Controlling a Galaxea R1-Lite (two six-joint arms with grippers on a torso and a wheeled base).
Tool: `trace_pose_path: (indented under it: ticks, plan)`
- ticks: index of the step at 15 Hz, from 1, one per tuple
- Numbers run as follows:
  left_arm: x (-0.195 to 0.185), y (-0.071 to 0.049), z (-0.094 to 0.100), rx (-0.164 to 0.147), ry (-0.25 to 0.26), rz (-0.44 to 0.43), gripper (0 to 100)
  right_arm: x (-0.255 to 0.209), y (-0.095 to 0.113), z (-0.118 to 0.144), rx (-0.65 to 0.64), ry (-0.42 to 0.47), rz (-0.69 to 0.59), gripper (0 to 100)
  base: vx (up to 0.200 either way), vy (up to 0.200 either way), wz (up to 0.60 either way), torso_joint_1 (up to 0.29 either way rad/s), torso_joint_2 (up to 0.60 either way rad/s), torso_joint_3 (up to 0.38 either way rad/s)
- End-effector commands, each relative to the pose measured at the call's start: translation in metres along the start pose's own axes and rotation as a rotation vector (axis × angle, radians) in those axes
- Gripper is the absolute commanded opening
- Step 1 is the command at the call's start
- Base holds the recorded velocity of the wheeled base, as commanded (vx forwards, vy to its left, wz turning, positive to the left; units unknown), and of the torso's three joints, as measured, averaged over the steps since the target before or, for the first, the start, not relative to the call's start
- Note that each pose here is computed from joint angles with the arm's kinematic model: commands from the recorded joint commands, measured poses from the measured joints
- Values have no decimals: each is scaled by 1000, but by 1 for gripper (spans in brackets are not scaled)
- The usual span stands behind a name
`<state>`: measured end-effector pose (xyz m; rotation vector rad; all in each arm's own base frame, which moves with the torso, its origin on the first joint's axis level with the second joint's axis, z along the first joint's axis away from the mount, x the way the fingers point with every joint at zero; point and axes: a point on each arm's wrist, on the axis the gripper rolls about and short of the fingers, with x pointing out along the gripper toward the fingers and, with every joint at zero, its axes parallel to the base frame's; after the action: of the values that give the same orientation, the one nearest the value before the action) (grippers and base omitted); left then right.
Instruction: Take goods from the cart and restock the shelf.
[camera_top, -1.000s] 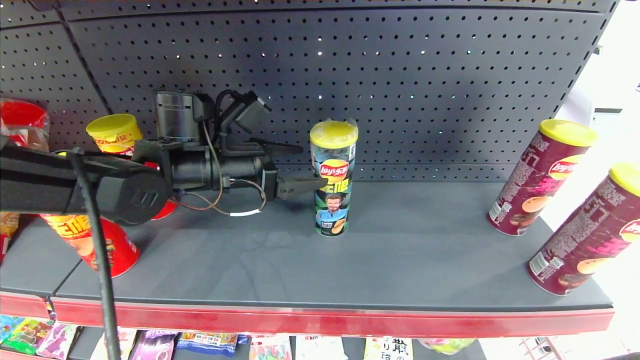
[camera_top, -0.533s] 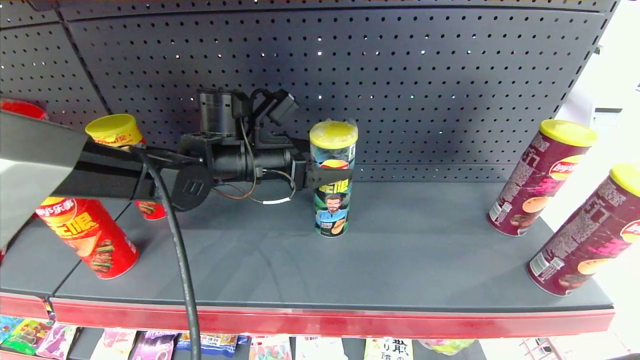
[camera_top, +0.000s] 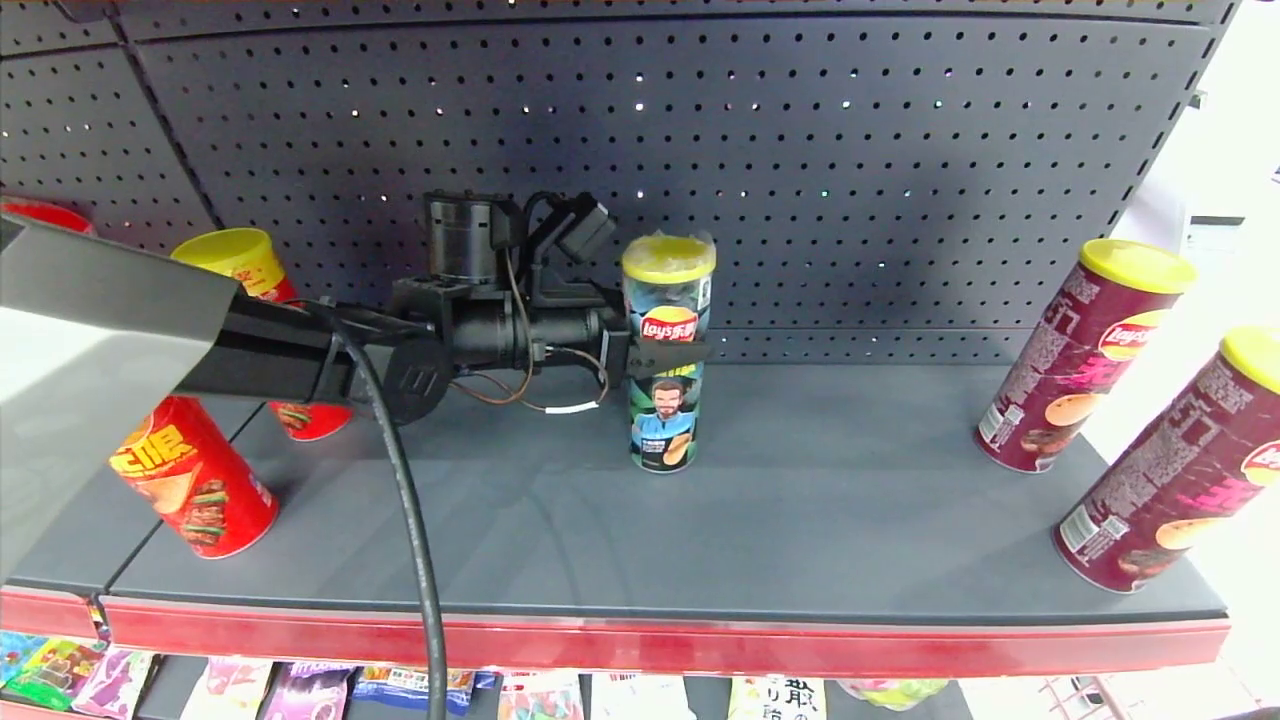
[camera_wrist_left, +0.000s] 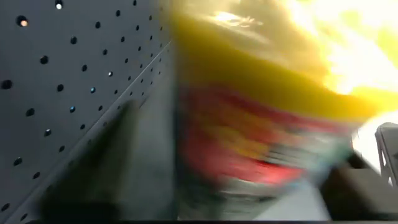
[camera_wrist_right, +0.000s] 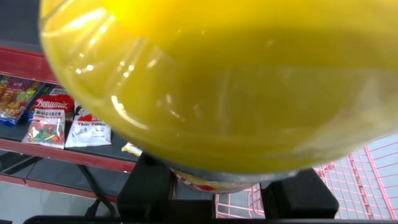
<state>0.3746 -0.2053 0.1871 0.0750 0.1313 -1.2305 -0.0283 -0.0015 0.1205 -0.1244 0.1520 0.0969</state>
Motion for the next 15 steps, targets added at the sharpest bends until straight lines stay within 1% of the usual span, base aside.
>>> trace_pose_path:
  ticks: [1,2,4,5,6,7,8,9,10,11,13,14,15]
  plan:
    - [0,-2,1,3,-2,-1,0,0,0,0,0,0,1,0,0,0,0,0,0,0]
    - [-3,-4,3,4,-3,0,0,0,0,0,0,2,2,0,0,0,0,0,0,0]
    - [-13,-15,9,3,-2,-4,0,0,0,0,0,2,3,0,0,0,0,0,0,0]
    - [-22,-25,11,-2,4,-7,0,0,0,0,0,2,3,0,0,0,0,0,0,0]
    - [-35,-44,14,-8,14,-14,0,0,0,-1,0,0,4,0,0,0,0,0,0,0]
    - [-45,-55,14,-14,21,-13,0,0,0,-1,0,0,4,0,0,0,0,0,0,0]
    - [-57,-69,14,-16,29,-7,0,0,0,0,1,-2,6,0,0,0,0,0,0,0]
    - [-62,-75,13,-17,35,0,0,0,0,0,1,-2,6,0,0,0,0,0,0,0]
    - [-74,-90,10,-20,47,3,0,0,0,0,1,-5,5,0,0,0,0,0,0,0]
    - [-77,-100,9,-11,42,-11,0,0,0,0,1,-5,7,0,0,0,0,0,0,0]
    - [-75,-112,3,5,36,-1,0,0,0,0,2,-5,8,0,0,0,0,0,0,0]
    - [-72,-117,0,15,29,0,0,0,0,0,2,-5,8,0,0,0,0,0,0,0]
    - [-70,-119,-4,17,28,-6,0,0,0,0,2,-7,8,0,0,0,0,0,0,0]
